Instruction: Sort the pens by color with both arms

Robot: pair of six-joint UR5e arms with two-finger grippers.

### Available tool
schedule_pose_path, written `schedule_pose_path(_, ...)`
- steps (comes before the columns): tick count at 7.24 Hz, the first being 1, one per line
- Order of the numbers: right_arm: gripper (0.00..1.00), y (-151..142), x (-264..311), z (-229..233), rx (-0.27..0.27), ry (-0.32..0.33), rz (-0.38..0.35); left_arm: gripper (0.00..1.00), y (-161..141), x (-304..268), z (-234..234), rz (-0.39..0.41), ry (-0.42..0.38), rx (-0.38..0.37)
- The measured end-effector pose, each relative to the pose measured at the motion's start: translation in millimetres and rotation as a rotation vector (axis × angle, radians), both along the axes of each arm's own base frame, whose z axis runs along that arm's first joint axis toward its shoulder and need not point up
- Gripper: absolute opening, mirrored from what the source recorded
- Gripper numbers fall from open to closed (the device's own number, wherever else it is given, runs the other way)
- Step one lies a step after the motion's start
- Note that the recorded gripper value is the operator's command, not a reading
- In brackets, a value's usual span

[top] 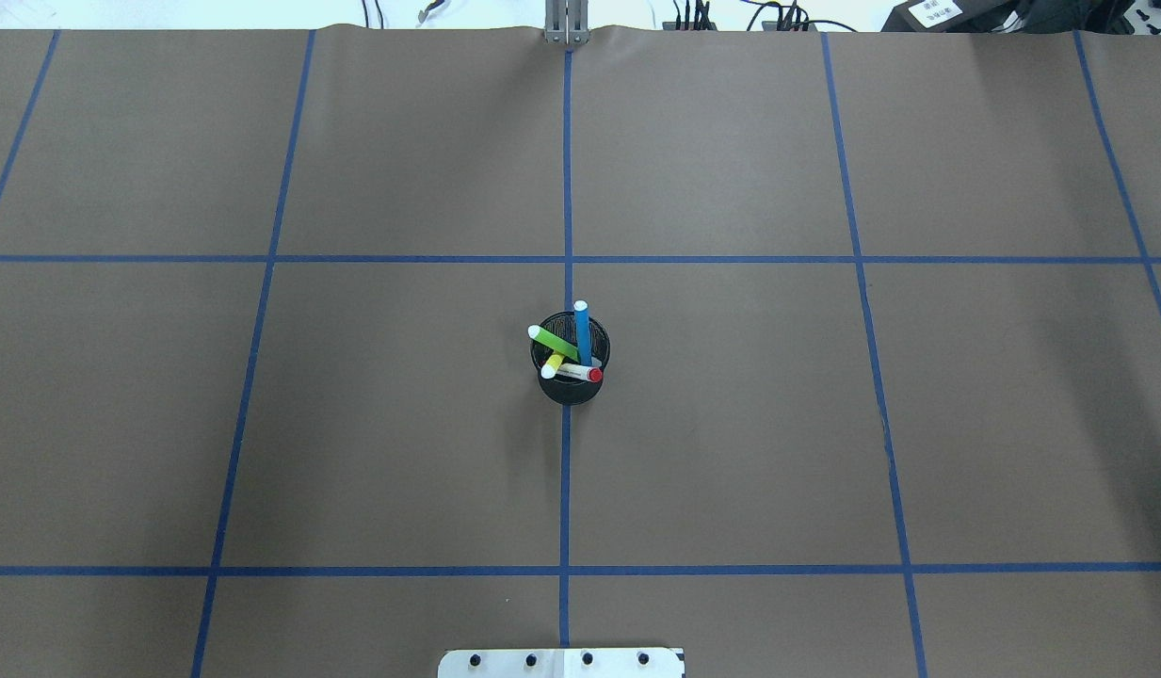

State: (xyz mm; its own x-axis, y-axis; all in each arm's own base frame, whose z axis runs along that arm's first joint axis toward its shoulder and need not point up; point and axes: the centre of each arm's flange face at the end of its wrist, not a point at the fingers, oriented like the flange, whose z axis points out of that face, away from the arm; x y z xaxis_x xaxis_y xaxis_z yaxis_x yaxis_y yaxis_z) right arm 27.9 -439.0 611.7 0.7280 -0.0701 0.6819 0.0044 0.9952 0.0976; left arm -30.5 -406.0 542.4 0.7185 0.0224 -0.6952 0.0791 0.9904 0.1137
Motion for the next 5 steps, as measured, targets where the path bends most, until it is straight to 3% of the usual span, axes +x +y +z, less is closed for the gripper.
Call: schedule_pose_path(5, 1.0, 3.5, -2.2, -1.7, 0.005, -0.027, -0.005, 1.0, 7.7, 2.1, 5.9, 0.011, 0.006, 0.001)
